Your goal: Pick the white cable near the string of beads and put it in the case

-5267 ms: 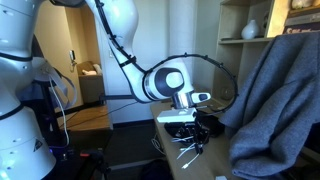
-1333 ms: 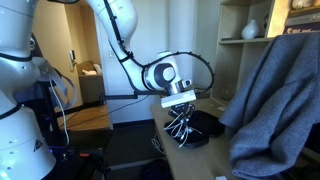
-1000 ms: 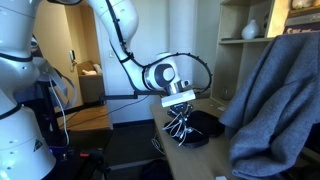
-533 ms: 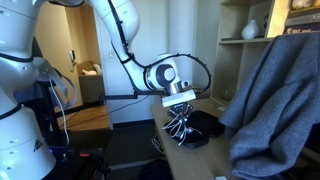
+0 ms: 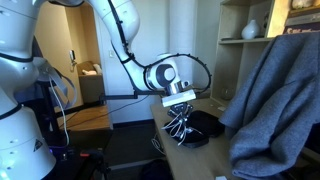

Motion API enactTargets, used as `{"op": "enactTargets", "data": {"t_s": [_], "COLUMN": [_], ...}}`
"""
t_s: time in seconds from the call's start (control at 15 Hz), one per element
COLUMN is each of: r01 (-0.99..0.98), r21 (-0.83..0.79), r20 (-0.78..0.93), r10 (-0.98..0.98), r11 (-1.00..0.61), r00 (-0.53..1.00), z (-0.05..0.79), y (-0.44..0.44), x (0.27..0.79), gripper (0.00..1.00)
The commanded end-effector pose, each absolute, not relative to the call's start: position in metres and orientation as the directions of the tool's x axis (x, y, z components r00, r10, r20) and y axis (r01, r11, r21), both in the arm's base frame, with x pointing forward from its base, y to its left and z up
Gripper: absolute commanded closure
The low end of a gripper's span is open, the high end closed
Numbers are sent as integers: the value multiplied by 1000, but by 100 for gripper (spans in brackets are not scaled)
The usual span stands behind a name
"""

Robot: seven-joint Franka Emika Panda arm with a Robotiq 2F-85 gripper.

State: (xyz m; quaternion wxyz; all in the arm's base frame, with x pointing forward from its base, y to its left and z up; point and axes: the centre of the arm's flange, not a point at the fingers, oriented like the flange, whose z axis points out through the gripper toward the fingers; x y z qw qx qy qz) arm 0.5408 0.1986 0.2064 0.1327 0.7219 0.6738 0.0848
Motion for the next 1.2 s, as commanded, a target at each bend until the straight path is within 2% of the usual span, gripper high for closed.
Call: {"op": "enactTargets", "data": {"t_s": [0.0, 0.6, 1.13], "r01": [950, 955, 959], "r21": [306, 294, 273], "r20": [-56, -71, -83], "r10": [995, 996, 995], "r11": [-57, -24, 77], "r00": [78, 47, -56], "z": [206, 208, 207], "y": [199, 208, 228], "x": [541, 551, 571], "gripper": [97, 99, 99]}}
